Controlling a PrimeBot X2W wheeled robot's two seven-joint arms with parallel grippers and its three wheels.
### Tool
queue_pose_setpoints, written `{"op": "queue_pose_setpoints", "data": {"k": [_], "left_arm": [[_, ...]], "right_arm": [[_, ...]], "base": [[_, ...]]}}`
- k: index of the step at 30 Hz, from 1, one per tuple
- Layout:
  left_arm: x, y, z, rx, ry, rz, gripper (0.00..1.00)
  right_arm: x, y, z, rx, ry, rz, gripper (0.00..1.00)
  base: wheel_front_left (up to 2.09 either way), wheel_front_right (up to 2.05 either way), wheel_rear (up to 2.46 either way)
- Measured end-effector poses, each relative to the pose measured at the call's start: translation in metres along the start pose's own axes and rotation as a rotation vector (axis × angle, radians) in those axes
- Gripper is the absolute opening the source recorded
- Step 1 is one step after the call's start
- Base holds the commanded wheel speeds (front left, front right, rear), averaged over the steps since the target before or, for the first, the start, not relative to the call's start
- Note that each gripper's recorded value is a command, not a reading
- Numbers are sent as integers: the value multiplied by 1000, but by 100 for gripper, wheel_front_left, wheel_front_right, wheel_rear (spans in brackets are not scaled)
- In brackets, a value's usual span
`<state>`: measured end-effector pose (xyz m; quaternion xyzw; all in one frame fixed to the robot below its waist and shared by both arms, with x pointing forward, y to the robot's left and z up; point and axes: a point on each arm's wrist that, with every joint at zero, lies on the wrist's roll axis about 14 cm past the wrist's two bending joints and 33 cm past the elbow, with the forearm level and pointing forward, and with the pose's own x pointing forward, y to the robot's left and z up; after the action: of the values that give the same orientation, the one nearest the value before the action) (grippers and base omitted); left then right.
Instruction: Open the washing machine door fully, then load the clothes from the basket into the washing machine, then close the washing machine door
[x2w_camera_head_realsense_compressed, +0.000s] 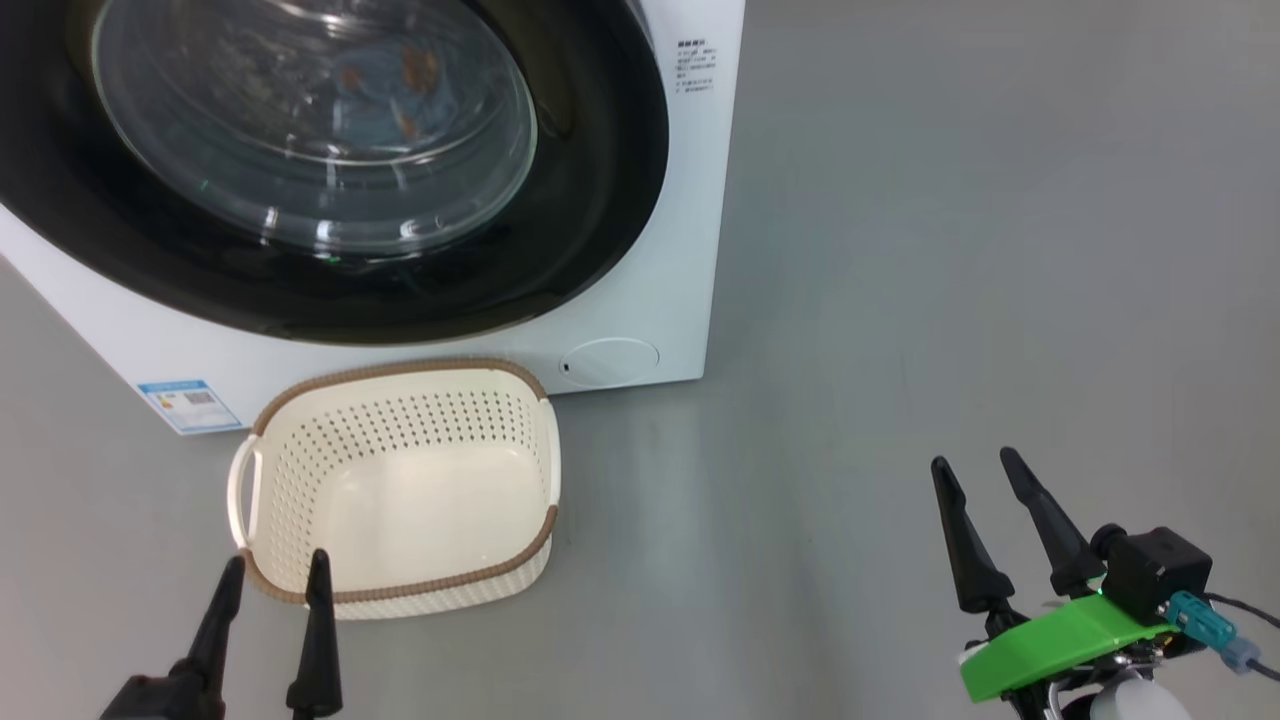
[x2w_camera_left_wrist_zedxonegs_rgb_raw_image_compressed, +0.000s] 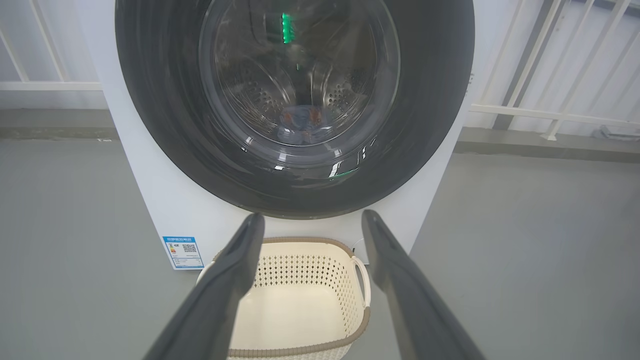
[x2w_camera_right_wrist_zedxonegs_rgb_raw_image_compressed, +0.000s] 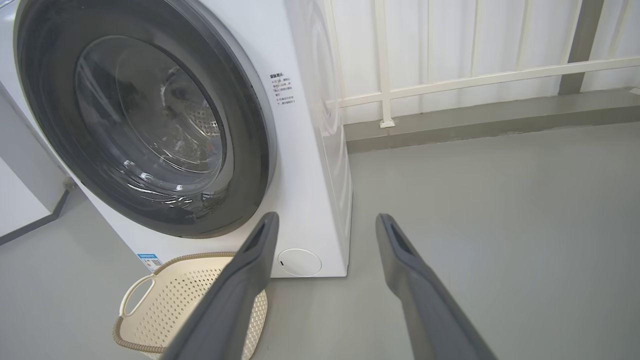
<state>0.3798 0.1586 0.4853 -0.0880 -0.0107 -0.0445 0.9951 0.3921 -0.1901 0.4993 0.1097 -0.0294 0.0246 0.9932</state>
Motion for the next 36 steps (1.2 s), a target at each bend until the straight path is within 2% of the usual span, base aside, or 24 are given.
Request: {"op": "queue_pose_setpoints", "data": {"k": [8, 15, 36], "left_arm": [[-14, 0, 6, 7, -14, 7, 100], [-22, 2, 13, 12, -33, 19, 100], [-30, 8, 8, 27, -14, 41, 100]], "right_arm": [[-16, 1, 6, -13, -15, -1, 100], [-18, 7, 15, -13, -43, 12, 100], [-21, 6, 12, -14, -33, 7, 100]], "base": [[0, 0, 0], [0, 0, 0], [0, 0, 0]]}}
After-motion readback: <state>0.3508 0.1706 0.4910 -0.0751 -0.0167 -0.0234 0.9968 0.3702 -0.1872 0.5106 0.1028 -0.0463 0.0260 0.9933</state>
